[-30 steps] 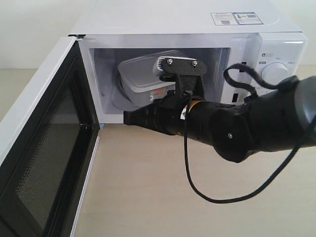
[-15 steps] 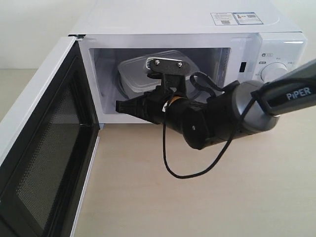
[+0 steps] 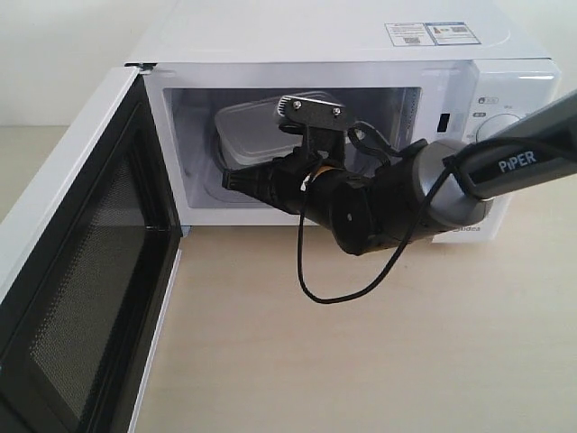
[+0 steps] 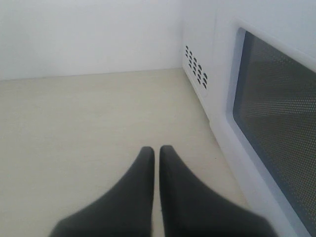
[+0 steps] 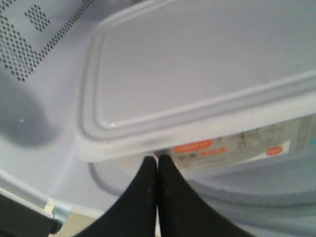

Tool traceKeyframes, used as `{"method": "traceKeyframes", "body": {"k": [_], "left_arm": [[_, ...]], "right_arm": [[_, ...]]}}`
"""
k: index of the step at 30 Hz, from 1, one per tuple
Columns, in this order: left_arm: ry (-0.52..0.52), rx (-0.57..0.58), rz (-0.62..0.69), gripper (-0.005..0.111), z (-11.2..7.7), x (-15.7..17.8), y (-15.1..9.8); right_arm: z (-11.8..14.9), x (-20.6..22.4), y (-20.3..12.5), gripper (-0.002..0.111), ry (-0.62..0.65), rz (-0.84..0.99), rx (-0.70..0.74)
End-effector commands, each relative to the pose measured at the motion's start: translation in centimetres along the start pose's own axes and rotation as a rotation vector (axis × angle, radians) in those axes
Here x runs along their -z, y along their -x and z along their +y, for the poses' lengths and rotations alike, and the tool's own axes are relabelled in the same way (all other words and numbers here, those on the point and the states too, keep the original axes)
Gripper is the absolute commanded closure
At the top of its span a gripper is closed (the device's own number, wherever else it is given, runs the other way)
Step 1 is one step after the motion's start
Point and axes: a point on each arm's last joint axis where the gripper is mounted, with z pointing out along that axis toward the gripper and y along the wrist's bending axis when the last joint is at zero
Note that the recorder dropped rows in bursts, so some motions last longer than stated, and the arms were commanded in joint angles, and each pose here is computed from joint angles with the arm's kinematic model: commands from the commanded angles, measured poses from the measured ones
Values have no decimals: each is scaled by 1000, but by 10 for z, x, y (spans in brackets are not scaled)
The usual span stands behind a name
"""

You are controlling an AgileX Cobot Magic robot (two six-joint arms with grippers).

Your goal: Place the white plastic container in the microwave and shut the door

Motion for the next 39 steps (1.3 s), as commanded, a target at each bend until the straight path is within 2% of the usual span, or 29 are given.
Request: {"method": "traceKeyframes", "body": {"k": [1, 6, 10, 15, 20, 24, 29, 35, 39], "left_arm": [[-1, 4, 1, 102, 0, 0, -1], [-1, 4, 1, 102, 0, 0, -1], [-1, 4, 1, 102, 0, 0, -1], [-1, 4, 1, 102, 0, 0, -1], [-1, 4, 1, 102, 0, 0, -1], [-1, 4, 1, 102, 0, 0, -1], [-1, 4, 1, 102, 0, 0, -1], [-1, 4, 1, 102, 0, 0, -1], [-1, 4, 1, 102, 0, 0, -1]], "right_arm": [[3, 2, -4, 108, 1, 66, 21], [14, 13, -1, 108, 27, 136, 112], [18, 44, 4, 108, 52, 118, 195], [0, 95, 1, 108, 41, 36, 217], [-20, 149, -13, 108, 18, 46, 294], [-46, 182, -18, 108, -149, 24, 193], [-76, 220, -15, 108, -411, -53, 167], [-84, 251, 2, 108, -510, -119, 181], [-93, 276, 16, 108, -633, -213, 189]]}}
